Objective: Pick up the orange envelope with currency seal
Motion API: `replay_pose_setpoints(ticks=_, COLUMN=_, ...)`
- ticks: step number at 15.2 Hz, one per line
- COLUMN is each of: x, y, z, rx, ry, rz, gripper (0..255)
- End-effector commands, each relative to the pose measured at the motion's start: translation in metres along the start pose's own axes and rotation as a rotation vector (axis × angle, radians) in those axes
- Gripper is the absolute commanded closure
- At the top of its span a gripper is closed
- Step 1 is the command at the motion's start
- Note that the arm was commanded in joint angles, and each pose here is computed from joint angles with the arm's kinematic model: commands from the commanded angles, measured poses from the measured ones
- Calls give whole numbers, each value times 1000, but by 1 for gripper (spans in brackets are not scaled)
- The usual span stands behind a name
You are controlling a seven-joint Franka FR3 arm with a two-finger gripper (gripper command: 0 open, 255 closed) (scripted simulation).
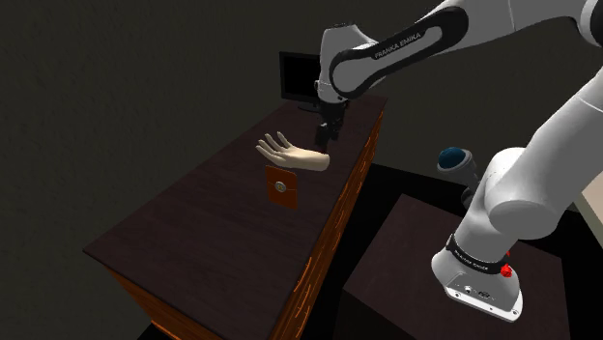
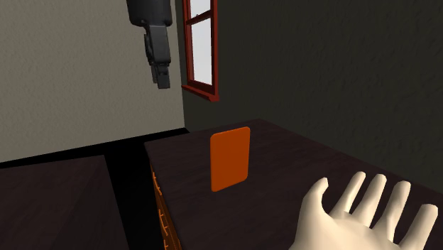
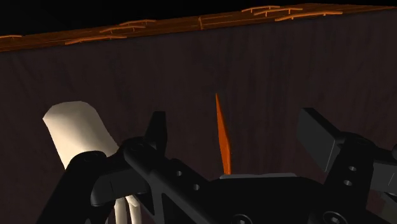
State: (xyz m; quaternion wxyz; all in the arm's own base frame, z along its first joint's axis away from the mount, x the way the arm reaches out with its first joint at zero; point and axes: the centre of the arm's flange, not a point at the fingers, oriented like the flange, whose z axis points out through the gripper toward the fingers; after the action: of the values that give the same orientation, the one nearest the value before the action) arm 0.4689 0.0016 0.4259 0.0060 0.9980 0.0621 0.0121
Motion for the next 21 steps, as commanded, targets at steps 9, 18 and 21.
replay_pose_setpoints(ticks=9, x=94, y=-10, z=92, rx=39, ry=-5, rz=-53, gripper=0)
replay_pose_setpoints(ticks=18, x=147, y=-20, z=159, rx=61, ry=-7, rz=-83, gripper=0)
replay_pose_setpoints(ticks=21, x=146, y=-20, z=175, rx=61, ry=-7, rz=-83, gripper=0)
